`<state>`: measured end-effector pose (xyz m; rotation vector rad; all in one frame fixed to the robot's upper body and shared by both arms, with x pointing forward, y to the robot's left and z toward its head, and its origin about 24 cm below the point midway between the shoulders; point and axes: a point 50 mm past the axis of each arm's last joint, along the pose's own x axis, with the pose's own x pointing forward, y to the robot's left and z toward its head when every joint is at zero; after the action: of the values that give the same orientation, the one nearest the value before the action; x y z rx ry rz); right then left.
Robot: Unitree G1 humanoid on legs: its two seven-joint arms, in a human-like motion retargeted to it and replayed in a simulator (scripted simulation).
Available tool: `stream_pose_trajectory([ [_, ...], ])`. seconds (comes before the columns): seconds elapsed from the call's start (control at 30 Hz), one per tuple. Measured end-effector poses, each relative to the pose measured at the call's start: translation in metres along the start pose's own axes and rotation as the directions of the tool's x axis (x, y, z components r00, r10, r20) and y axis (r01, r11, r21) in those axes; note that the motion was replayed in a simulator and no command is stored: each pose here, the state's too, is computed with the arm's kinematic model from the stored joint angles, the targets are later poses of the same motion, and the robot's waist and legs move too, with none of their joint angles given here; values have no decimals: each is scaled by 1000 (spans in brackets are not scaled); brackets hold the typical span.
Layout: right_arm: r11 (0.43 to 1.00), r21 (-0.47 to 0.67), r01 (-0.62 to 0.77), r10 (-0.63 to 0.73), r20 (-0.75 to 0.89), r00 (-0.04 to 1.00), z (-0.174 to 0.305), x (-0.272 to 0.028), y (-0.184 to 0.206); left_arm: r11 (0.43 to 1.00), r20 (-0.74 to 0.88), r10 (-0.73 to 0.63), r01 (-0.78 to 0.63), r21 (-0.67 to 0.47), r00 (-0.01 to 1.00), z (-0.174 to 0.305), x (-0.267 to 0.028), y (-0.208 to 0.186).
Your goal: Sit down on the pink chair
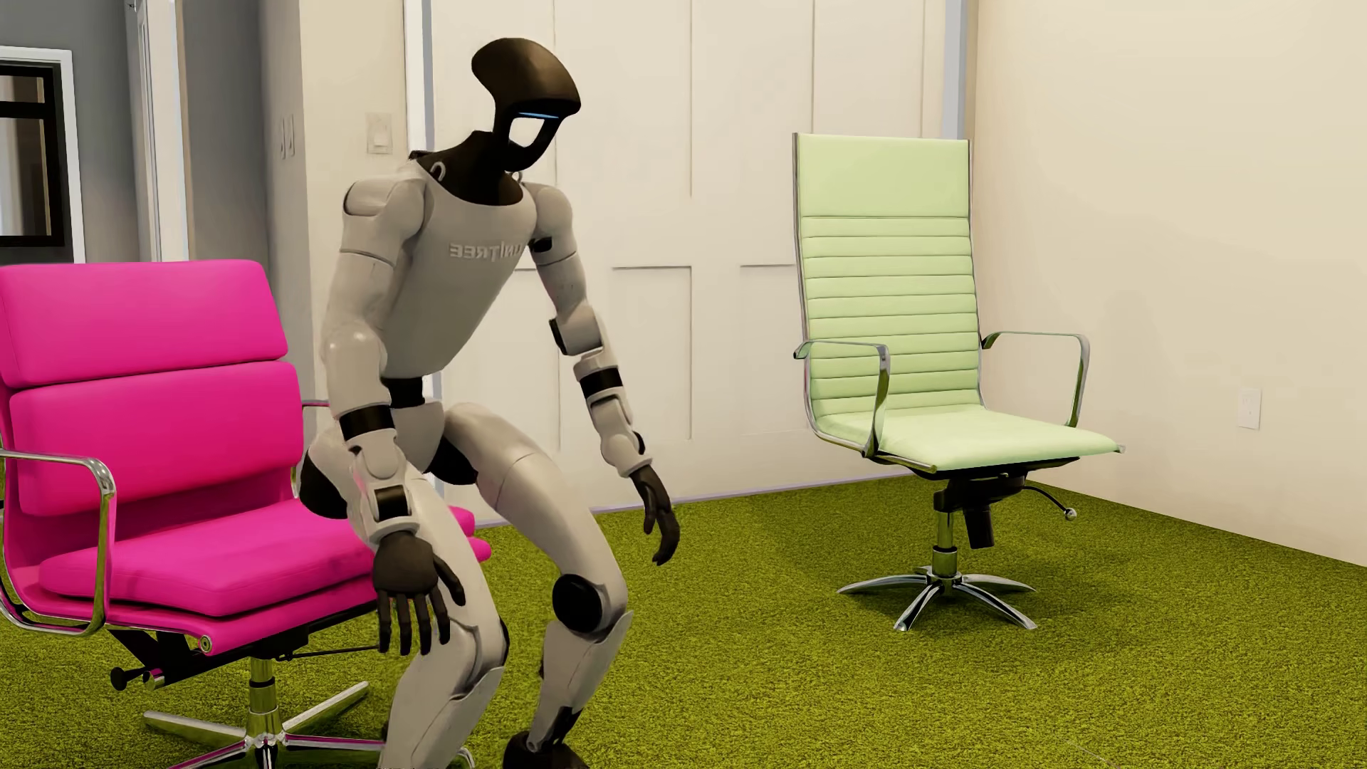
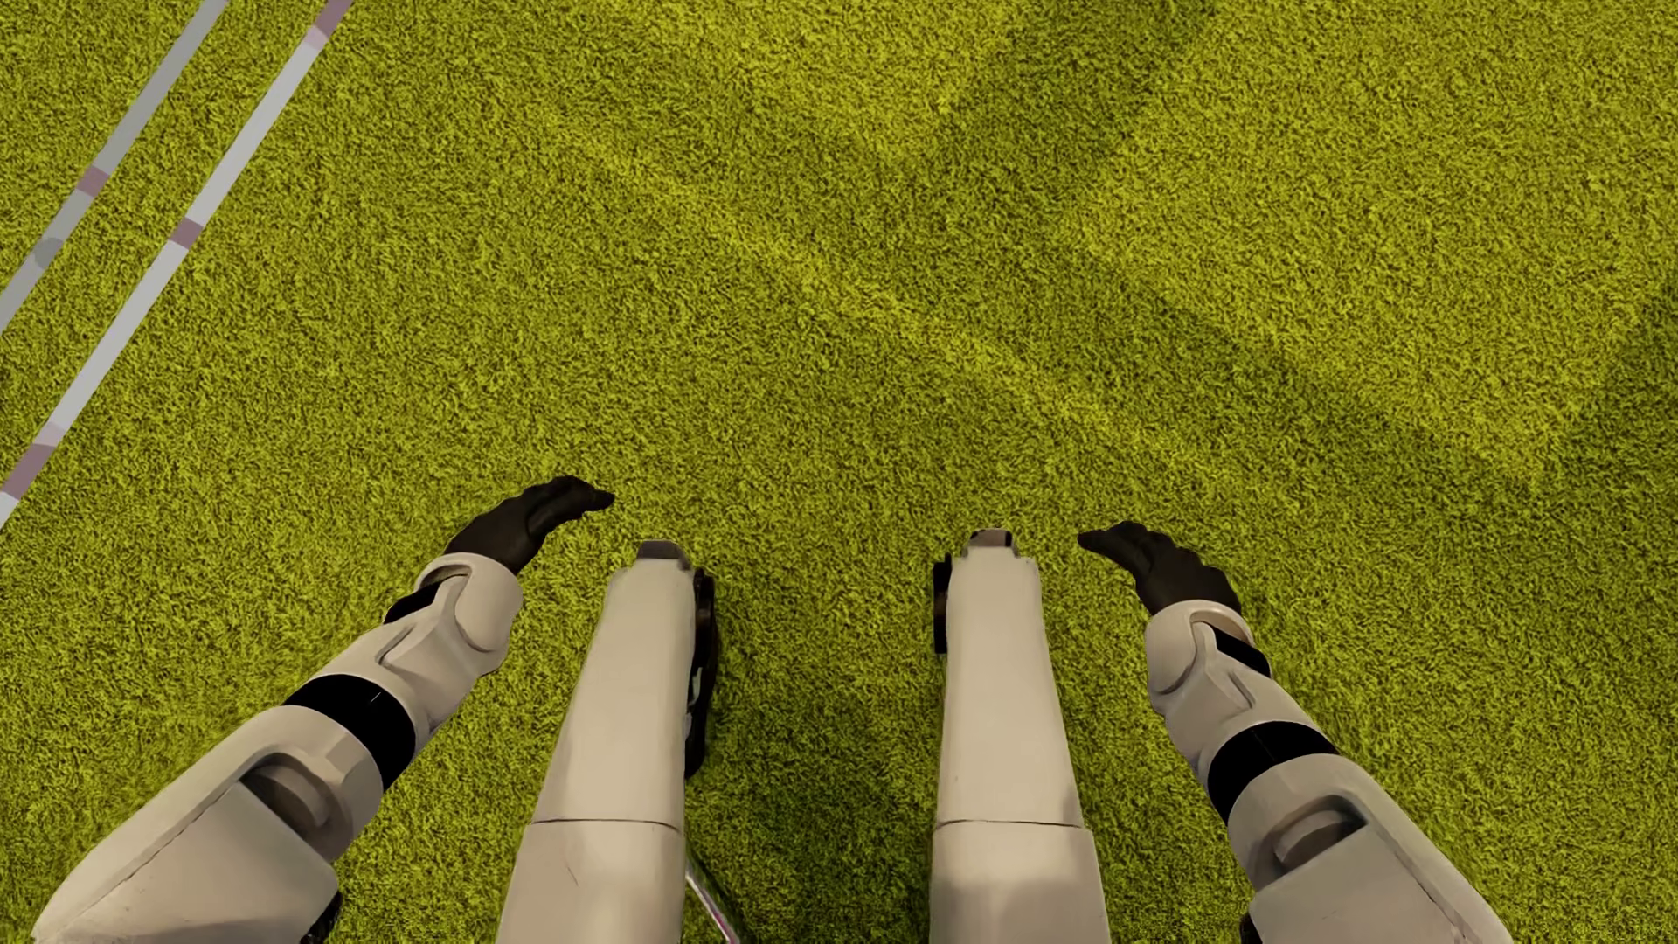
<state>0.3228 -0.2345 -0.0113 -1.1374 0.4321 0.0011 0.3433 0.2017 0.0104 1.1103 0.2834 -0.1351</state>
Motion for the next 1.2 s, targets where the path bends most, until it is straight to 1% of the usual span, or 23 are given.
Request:
stream_pose_trajectory([
  [0.2,998,-37,54,-51,73,996,31,12,-27,998,94,48,-51,32,994,30,10,25],
  [0.33,993,-23,119,-115,122,986,55,17,-49,993,159,90,-100,55,983,54,15,39],
  [0.4,992,-17,127,-123,134,983,60,18,-50,993,182,94,-107,59,979,61,16,39],
  [0.47,994,-22,104,-101,132,986,59,17,-44,994,184,83,-94,51,979,60,14,33],
  [0.57,998,-16,62,-59,115,992,54,14,-30,998,152,47,-53,33,987,50,10,16],
  [0.67,1000,2,-7,7,107,994,48,10,-15,998,90,-30,25,57,995,30,4,-3],
  [0.87,988,-29,-154,156,95,983,39,1,11,988,-37,-151,152,36,988,0,-8,-35],
  [1.0,984,26,-176,175,40,984,30,-2,23,989,-94,-150,148,-20,984,-11,-12,-46],
  [1.07,986,39,-161,161,9,987,21,-2,25,990,-122,-137,132,-46,983,-18,-15,-48],
  [1.1,987,63,-150,151,-14,988,16,-2,25,990,-150,-131,121,-77,980,-22,-14,-46],
  [1.2,985,106,-135,144,-78,987,3,-3,27,988,-205,-134,116,-100,970,-34,-17,-46],
])
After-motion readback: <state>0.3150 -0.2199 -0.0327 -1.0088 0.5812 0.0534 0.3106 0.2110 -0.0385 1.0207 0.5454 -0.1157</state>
